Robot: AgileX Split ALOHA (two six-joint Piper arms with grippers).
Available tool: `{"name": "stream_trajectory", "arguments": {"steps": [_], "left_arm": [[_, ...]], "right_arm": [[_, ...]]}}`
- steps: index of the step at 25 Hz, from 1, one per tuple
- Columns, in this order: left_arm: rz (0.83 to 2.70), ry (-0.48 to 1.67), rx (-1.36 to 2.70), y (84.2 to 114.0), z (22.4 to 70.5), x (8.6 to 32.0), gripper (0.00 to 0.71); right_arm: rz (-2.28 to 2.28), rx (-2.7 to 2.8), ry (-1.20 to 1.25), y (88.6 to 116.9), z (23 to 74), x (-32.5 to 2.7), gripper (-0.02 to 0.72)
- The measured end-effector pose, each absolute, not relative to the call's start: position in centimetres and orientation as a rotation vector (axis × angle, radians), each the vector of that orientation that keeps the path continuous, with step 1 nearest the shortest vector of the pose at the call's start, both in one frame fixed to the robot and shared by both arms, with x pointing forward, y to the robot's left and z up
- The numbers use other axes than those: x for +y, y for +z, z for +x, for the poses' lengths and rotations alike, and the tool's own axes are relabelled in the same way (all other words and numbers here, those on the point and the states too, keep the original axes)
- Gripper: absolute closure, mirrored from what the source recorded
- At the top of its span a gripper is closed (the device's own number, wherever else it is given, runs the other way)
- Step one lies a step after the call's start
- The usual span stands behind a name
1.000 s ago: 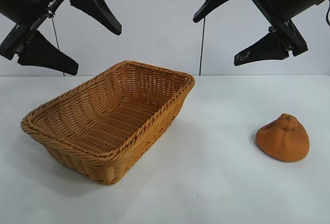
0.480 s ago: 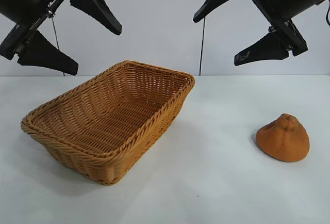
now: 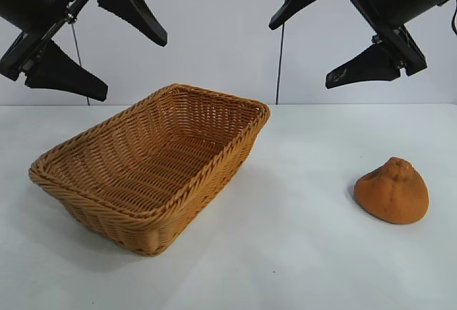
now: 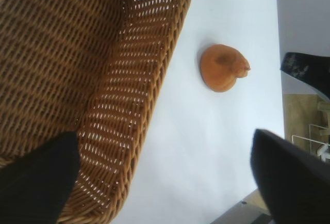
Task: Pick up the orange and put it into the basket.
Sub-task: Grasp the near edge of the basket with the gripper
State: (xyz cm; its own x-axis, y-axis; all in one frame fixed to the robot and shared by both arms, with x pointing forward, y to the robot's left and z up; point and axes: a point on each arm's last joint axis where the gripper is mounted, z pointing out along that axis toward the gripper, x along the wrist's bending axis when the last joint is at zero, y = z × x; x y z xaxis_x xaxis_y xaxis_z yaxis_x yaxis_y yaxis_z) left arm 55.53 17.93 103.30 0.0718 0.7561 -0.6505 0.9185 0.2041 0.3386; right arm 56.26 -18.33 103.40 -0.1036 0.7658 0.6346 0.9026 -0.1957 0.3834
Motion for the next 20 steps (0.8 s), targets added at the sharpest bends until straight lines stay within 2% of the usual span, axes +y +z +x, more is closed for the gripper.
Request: {"name": "stream_trajectory", "arguments": {"steps": [5, 11, 16, 20], "left_arm": [[1.548, -0.247, 1.773, 104.6, 54.9, 19.4, 0.071], [1.475, -0.244, 1.985, 106.3, 52.5, 19.7, 0.071], [1.373, -0.23, 2.24, 105.4, 50.9, 18.6, 0.071], [1.199, -0.129, 2.384, 104.4, 50.5, 18.0, 0.071]], "right_arm": [[-1.978, -1.872, -1.181, 103.4, 56.3, -18.3, 0.052], [-1.978, -1.872, -1.181, 103.4, 56.3, -18.3, 0.052], [-1.979, -1.871, -1.181, 103.4, 56.3, -18.3, 0.052], [-1.98, -1.869, -1.18, 103.4, 56.3, -18.3, 0.052]]}}
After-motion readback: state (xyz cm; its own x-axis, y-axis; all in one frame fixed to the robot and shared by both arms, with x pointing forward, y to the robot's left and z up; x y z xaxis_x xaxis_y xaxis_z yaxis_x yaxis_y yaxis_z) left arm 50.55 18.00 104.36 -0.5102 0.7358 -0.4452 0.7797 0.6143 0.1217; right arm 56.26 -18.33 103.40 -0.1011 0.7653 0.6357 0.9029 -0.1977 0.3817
